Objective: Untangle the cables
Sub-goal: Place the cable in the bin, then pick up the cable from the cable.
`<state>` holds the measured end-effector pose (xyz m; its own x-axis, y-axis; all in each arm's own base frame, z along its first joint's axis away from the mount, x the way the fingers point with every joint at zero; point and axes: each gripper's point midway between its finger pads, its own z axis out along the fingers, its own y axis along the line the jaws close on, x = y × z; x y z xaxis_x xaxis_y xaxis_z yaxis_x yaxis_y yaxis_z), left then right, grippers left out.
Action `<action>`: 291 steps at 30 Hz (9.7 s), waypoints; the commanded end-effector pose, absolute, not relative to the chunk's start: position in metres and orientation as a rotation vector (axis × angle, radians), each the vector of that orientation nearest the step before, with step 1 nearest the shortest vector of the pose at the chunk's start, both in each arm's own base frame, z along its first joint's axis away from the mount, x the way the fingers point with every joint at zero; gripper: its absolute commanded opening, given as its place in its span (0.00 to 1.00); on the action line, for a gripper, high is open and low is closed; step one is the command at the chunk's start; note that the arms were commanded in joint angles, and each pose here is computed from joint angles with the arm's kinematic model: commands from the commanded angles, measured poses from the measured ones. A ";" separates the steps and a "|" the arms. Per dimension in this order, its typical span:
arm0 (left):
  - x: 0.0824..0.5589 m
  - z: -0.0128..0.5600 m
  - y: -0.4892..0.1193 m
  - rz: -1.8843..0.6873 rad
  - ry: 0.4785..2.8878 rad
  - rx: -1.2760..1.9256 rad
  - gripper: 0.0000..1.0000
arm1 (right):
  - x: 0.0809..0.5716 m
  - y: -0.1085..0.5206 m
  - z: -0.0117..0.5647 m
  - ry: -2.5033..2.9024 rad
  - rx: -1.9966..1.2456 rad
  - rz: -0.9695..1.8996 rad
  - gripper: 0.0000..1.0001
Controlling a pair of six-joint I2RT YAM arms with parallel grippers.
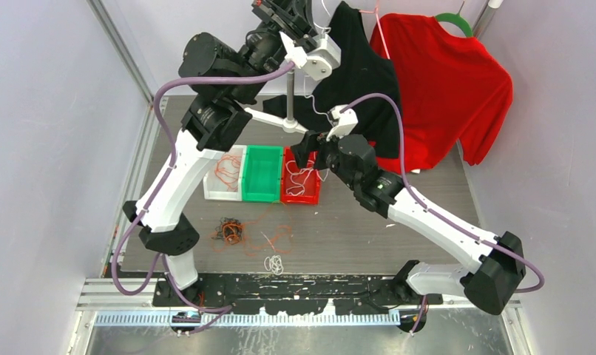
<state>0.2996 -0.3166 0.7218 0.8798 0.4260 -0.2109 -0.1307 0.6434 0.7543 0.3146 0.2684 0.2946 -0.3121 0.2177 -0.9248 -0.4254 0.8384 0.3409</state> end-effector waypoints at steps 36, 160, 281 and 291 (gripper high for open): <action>0.314 0.618 -0.298 0.200 0.719 0.899 0.00 | 0.367 0.268 0.225 1.912 -0.074 0.663 0.76; 0.441 0.179 -0.323 0.014 1.878 1.175 0.00 | 0.366 0.150 0.213 1.860 0.442 0.609 0.31; 0.303 0.346 -0.085 -0.603 2.160 0.601 1.00 | 0.099 0.382 0.062 2.376 -0.941 0.686 0.61; 0.298 0.343 -0.091 -0.647 2.141 0.612 0.99 | 0.109 0.371 0.068 2.353 -0.961 0.620 0.17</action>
<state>0.3049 -0.0855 0.3297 -0.6172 0.2212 -0.7551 0.5804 0.7759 -0.2471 0.0963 0.3610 0.0239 -0.6521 -0.5553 -0.5161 -0.7209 0.6650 0.1953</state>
